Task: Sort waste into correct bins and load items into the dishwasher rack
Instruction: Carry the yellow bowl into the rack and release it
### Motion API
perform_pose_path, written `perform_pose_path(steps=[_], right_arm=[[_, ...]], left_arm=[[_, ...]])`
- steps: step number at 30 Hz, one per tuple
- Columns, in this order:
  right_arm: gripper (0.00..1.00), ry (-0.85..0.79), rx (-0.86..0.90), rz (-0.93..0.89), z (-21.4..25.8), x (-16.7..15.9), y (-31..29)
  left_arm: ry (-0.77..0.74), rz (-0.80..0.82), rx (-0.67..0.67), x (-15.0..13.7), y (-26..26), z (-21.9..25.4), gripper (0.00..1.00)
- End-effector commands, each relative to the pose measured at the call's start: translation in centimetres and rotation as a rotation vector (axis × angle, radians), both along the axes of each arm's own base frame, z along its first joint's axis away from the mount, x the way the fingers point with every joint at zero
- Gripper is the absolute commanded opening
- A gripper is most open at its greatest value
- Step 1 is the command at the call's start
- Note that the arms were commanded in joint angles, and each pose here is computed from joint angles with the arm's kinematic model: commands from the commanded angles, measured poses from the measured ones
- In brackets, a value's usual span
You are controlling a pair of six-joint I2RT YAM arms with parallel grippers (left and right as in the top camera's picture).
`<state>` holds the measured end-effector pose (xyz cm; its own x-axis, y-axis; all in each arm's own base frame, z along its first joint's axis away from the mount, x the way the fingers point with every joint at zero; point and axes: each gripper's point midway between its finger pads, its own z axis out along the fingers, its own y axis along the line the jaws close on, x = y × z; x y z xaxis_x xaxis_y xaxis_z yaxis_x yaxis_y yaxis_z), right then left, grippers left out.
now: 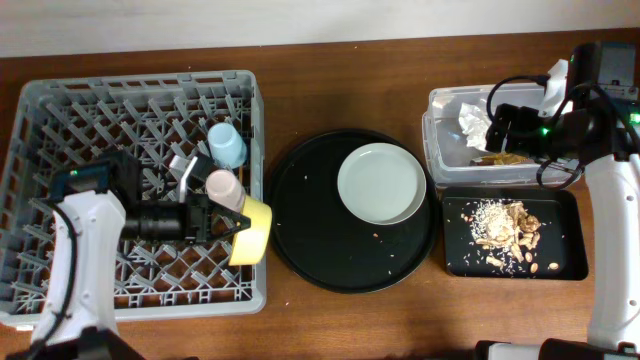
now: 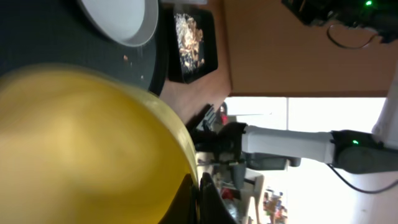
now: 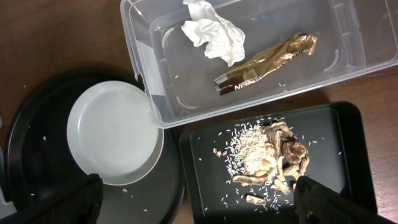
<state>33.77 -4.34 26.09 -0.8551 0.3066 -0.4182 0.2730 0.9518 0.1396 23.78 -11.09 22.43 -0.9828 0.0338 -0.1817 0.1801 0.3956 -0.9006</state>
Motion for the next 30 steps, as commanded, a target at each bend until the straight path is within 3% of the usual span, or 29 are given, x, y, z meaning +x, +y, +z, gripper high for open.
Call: perform_pose_path(steps=[1,6,11,13,14,19,22,24,25,26,27,28,29,30], right_arm=[[0.99,-0.001,-0.003,-0.011,0.1,0.0,-0.2],[0.99,-0.001,-0.003,-0.011,0.1,0.0,-0.2],[0.99,-0.001,-0.003,-0.011,0.1,0.0,-0.2],[0.99,-0.001,-0.003,-0.011,0.1,0.0,-0.2],[0.99,-0.001,-0.003,-0.011,0.1,0.0,-0.2],[0.99,-0.001,-0.003,-0.011,0.1,0.0,-0.2],[0.99,-0.001,-0.003,-0.011,0.1,0.0,-0.2],[0.99,-0.001,-0.003,-0.011,0.1,0.0,-0.2],[0.99,-0.001,-0.003,-0.011,0.1,0.0,-0.2],[0.99,-0.001,-0.003,-0.011,0.1,0.0,-0.2],[0.99,-0.001,-0.003,-0.011,0.1,0.0,-0.2],[0.98,-0.001,-0.003,-0.011,0.1,0.0,-0.2],[0.99,-0.001,-0.002,-0.010,0.1,0.0,-0.2],[0.99,-0.001,-0.003,-0.011,0.1,0.0,-0.2]], left_arm=[[-0.061,-0.007,-0.068,0.5,0.7,-2.2,0.00],[-0.033,0.186,-0.050,1.0,5.6,-5.7,0.00],[-0.047,0.235,-0.039,1.3,6.8,-6.6,0.01],[-0.044,0.313,-0.025,1.9,8.7,-6.9,0.33],[-0.050,0.350,-0.021,2.1,9.7,-6.9,0.99],[-0.069,0.555,-0.026,3.4,15.4,-3.1,0.99],[-0.161,0.495,0.006,2.6,12.8,0.8,1.00],[-0.327,0.395,-0.036,1.6,8.2,4.9,0.99],[-0.416,0.340,-0.130,1.0,5.6,7.6,0.99],[-0.472,0.270,-0.192,0.1,3.4,9.2,0.68],[-0.514,0.141,-0.220,-1.3,0.3,9.9,0.10],[-0.511,0.075,-0.226,-2.1,-1.1,9.8,0.01],[-0.490,0.026,-0.220,-2.7,-2.1,9.4,0.00],[-0.380,0.016,-0.087,-2.0,-2.2,7.0,0.00]])
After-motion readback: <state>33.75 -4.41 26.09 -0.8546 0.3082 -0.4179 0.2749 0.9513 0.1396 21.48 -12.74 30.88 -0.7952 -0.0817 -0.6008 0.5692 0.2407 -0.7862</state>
